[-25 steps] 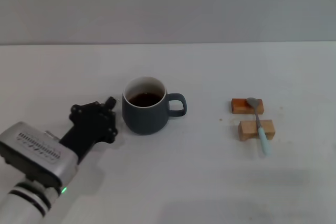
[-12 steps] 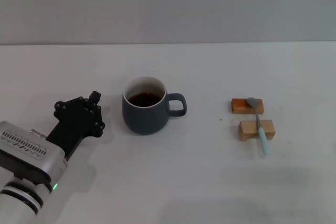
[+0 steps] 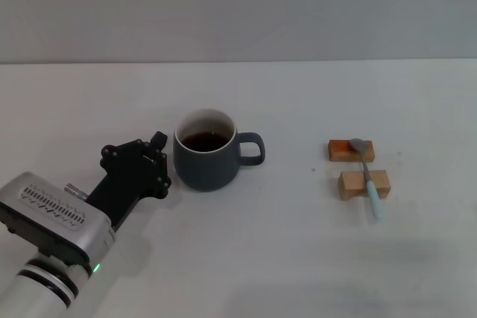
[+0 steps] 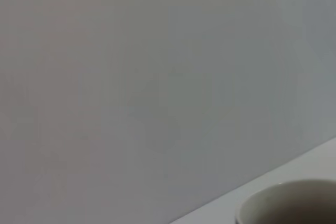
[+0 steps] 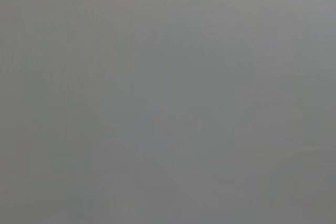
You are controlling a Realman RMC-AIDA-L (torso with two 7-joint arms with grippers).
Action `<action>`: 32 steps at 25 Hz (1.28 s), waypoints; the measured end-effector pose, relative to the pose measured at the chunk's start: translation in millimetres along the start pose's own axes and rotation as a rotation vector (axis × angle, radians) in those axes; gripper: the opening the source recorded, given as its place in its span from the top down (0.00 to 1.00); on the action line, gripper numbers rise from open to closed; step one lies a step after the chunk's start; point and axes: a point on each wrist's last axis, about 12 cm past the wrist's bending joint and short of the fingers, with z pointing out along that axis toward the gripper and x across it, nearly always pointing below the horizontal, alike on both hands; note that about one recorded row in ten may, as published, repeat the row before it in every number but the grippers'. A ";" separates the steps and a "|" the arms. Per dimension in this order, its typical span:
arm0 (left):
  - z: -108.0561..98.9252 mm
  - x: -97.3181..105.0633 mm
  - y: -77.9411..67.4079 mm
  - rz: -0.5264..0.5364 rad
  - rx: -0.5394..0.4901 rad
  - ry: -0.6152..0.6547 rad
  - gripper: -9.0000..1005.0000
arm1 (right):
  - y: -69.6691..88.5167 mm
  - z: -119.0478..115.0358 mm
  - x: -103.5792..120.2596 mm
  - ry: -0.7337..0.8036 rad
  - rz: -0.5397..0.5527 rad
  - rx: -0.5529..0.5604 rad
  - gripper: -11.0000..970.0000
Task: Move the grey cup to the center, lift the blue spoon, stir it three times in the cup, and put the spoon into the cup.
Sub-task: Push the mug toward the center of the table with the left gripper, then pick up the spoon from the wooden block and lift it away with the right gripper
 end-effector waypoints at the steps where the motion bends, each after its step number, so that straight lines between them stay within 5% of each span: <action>1: 0.0 -0.5 -2.1 -0.001 0.009 -0.002 0.99 | 0.1 0.3 0.0 -0.001 0.000 -0.001 0.27; 15: -0.7 -3.7 -16.8 -0.006 0.067 -0.015 0.99 | 1.4 1.2 1.3 0.006 0.003 -0.005 0.27; 21: -10.6 4.7 -0.7 -0.021 -0.021 0.014 0.99 | 9.0 -5.0 4.7 0.053 0.032 -0.029 0.27; 22: -37.0 14.6 22.1 -0.074 -0.211 0.015 0.99 | 13.0 -6.2 8.3 0.088 0.049 -0.036 0.27; 26: -47.8 15.7 28.1 -0.085 -0.268 -0.005 0.99 | 18.8 -7.3 14.7 0.144 0.063 -0.068 0.27; 27: -66.5 16.1 37.4 -0.151 -0.360 -0.056 0.99 | 23.5 -8.6 17.9 0.174 0.068 -0.106 0.27; 32: -92.9 25.0 59.6 -0.337 -0.449 -0.110 0.99 | 31.8 -10.5 24.4 0.233 0.079 -0.169 0.27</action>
